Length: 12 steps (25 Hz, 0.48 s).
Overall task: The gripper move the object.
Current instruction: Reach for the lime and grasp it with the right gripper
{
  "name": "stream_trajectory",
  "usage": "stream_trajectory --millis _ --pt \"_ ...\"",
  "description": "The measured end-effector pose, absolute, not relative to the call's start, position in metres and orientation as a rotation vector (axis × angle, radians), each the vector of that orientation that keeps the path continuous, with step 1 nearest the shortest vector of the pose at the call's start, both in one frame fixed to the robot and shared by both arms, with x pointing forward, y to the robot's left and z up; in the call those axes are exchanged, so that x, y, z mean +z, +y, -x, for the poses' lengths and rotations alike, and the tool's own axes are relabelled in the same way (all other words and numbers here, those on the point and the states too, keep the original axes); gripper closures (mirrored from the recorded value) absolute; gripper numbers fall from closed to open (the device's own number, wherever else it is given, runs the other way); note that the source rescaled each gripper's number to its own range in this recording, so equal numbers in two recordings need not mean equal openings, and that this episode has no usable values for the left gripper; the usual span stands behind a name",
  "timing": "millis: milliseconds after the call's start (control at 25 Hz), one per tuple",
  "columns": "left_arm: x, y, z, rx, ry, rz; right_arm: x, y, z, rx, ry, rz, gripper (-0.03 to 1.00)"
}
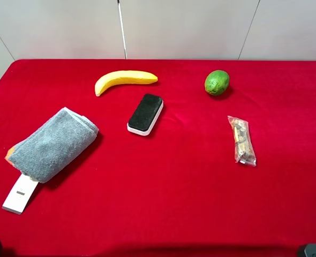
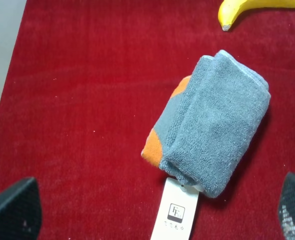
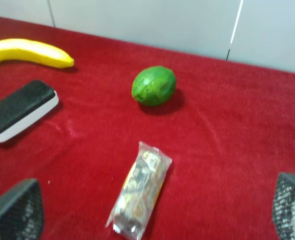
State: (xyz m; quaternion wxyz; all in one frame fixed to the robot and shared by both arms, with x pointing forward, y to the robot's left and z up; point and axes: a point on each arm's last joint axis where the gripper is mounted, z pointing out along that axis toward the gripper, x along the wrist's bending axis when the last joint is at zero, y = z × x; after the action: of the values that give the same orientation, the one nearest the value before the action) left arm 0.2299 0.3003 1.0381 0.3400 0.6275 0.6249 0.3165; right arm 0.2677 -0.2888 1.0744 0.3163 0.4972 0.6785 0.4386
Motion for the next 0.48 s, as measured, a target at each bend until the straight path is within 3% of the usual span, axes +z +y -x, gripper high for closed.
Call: stream_trajectory --millis 480 --pt "1.038 0.300 -0.230 0.824 1.626 -1.633 1.081 -0.270 -0.328 1.155 1.782 -1.291 -0.03"
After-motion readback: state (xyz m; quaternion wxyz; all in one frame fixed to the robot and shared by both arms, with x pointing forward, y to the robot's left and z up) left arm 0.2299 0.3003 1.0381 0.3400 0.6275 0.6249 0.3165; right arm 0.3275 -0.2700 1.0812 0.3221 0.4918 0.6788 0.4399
